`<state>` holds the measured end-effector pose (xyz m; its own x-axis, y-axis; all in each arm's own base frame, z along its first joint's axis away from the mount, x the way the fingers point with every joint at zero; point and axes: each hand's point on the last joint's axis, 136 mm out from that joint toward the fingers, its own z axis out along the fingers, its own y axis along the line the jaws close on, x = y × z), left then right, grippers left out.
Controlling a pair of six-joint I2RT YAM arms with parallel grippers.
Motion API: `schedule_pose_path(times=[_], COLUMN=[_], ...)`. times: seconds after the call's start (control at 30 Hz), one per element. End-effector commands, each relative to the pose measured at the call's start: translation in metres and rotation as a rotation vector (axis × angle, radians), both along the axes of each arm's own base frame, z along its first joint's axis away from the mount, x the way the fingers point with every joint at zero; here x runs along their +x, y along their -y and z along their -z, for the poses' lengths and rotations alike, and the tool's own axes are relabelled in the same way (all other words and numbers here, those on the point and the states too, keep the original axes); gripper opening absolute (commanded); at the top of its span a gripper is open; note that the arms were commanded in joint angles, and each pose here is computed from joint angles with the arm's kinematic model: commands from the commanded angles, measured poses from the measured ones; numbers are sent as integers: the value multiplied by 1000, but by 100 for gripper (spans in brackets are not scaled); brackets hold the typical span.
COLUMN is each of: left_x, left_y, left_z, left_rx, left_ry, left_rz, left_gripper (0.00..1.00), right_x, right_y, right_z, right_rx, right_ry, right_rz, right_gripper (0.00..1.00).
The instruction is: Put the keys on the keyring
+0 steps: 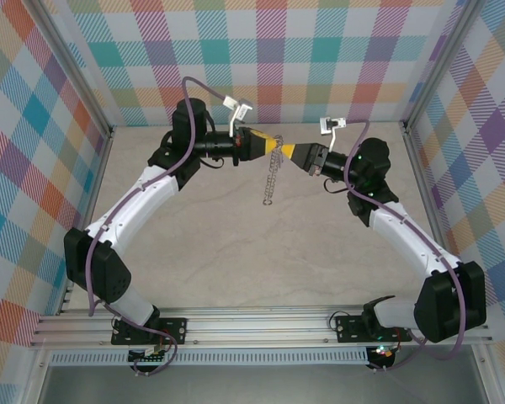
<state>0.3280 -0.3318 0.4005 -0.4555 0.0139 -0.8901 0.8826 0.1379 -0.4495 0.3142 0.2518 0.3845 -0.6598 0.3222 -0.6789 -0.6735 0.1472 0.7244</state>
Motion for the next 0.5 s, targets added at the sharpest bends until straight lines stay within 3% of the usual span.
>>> schedule_pose_path(times=[0.0, 0.47], left_x=[-14, -13], left_y=[-4, 0], left_z=[-33, -31], left_rx=[-68, -79], left_ry=[89, 86], left_rz=[0, -8], left_gripper=[0, 0], right_x=[-2, -3], right_y=[-4, -22], right_z=[-6, -5], right_rx=[21, 50], right_ry=[36, 13], right_rz=[-28, -100], right_gripper=[0, 0])
